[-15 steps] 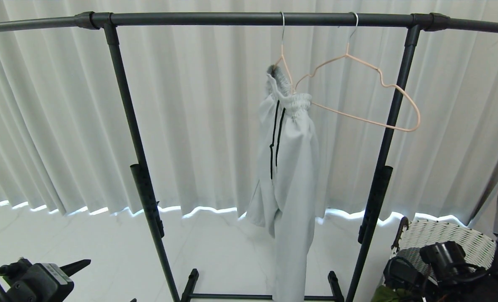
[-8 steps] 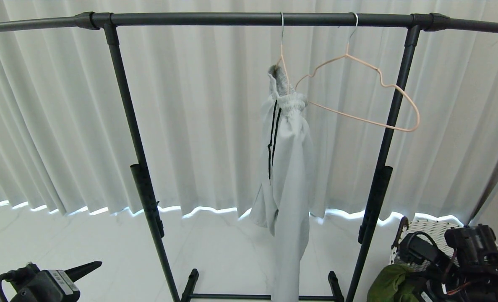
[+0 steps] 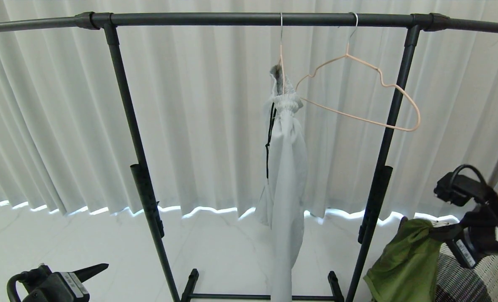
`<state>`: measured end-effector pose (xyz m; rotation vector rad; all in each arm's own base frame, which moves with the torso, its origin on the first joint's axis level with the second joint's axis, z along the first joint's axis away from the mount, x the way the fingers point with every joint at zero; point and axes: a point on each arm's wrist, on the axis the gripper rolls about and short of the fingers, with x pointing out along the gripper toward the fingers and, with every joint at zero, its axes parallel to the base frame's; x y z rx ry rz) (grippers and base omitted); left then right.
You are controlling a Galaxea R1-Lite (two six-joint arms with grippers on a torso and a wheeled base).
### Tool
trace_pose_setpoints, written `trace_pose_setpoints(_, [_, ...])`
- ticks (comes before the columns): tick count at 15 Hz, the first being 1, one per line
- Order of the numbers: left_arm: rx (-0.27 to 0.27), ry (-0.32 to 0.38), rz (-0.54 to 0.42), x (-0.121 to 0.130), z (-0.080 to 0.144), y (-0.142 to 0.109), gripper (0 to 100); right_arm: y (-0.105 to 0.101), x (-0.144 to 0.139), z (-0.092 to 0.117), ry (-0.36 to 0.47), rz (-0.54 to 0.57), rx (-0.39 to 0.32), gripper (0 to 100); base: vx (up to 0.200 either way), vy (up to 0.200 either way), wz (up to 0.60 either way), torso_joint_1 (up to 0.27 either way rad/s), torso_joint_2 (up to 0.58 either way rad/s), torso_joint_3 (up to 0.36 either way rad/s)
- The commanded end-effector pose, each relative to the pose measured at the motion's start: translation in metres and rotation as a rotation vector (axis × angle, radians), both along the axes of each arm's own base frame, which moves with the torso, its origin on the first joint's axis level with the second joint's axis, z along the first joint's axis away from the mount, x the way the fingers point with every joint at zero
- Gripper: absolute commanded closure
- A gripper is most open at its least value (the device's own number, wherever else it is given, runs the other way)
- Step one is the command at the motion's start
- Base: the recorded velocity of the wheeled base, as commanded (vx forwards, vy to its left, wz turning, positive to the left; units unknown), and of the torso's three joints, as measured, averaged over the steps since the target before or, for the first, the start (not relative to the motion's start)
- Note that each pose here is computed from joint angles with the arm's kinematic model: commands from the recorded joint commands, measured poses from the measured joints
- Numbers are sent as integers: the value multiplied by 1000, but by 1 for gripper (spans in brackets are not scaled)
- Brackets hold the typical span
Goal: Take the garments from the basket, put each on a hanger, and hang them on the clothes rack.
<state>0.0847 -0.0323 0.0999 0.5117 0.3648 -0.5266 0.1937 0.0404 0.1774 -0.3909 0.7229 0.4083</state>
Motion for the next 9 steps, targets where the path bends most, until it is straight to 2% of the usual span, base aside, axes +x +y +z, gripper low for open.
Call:
trace_pose_setpoints(1, [16, 24, -4, 3, -2, -1, 0, -2, -24, 50, -167, 23, 47, 100, 0, 0, 0, 0, 0, 0])
trace_pose_setpoints(3, [37, 19, -8, 5, -2, -2, 0, -1, -34, 62, -200, 41, 58, 100, 0, 0, 0, 0, 0, 0])
trace_pose_setpoints(7, [38, 21, -7, 5, -2, -2, 0, 13, -42, 75, -232, 80, 151, 100, -200, 0, 0, 6, 5, 0])
trace_pose_setpoints(9, [37, 26, -7, 6, -2, -2, 0, 16, -43, 79, -241, 99, 164, 100, -200, 0, 0, -7, 0, 5])
